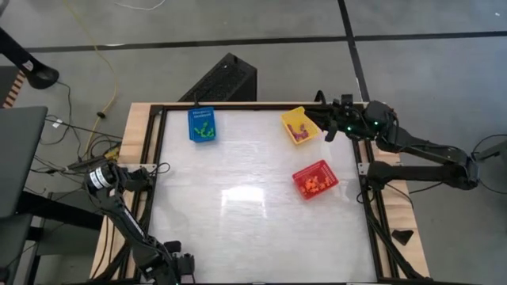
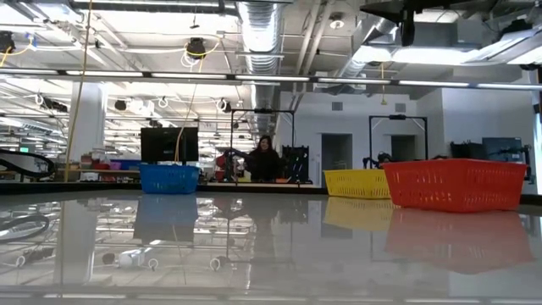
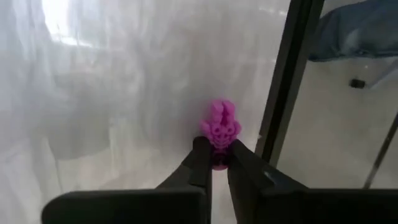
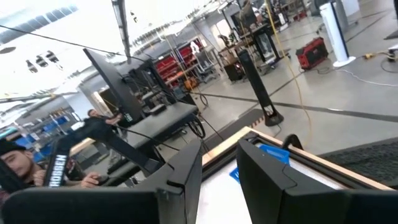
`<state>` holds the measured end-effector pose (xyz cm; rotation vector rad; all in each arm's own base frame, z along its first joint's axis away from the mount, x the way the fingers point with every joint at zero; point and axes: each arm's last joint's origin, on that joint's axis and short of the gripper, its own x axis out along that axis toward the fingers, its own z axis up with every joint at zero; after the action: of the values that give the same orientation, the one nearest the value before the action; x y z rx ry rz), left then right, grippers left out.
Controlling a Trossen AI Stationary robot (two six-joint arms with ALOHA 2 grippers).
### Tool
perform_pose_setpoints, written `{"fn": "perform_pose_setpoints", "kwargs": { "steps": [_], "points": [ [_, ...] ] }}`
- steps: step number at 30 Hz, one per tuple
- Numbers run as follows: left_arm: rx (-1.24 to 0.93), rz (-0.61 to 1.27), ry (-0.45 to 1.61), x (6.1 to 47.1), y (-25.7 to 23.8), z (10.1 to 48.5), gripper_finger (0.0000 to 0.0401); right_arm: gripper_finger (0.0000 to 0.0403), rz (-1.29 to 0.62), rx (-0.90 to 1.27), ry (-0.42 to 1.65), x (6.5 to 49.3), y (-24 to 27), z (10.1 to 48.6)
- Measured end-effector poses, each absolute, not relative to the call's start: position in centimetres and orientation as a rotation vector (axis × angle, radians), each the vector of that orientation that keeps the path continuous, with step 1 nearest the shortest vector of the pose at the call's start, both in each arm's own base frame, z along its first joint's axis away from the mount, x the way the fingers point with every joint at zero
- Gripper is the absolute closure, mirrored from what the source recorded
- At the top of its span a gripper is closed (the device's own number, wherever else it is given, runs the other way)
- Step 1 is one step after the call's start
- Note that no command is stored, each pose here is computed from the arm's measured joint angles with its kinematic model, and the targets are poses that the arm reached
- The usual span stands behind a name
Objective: Sort Halloween decoration
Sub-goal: Put the purple skeleton toy into the yellow bin
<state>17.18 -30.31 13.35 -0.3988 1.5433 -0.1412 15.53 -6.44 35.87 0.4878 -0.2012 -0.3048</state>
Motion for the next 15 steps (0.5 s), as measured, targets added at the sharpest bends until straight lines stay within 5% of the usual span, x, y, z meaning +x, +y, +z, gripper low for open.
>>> {"fn": "perform_pose_setpoints", "kwargs": {
  "steps": [8, 15],
  "points": [
    [-0.375, -0.217, 1.488, 18.8, -28.9, 15.3, 0.0397, 0.0272, -0.272, 0.489, -0.215, 15.1, -5.8, 36.2],
    [-0.318, -0.123, 1.197, 22.0, -23.9, 20.5, 0.0399, 0.0272, -0.233, 0.527, -0.207, 15.3, -5.2, 36.2]
  ]
}}
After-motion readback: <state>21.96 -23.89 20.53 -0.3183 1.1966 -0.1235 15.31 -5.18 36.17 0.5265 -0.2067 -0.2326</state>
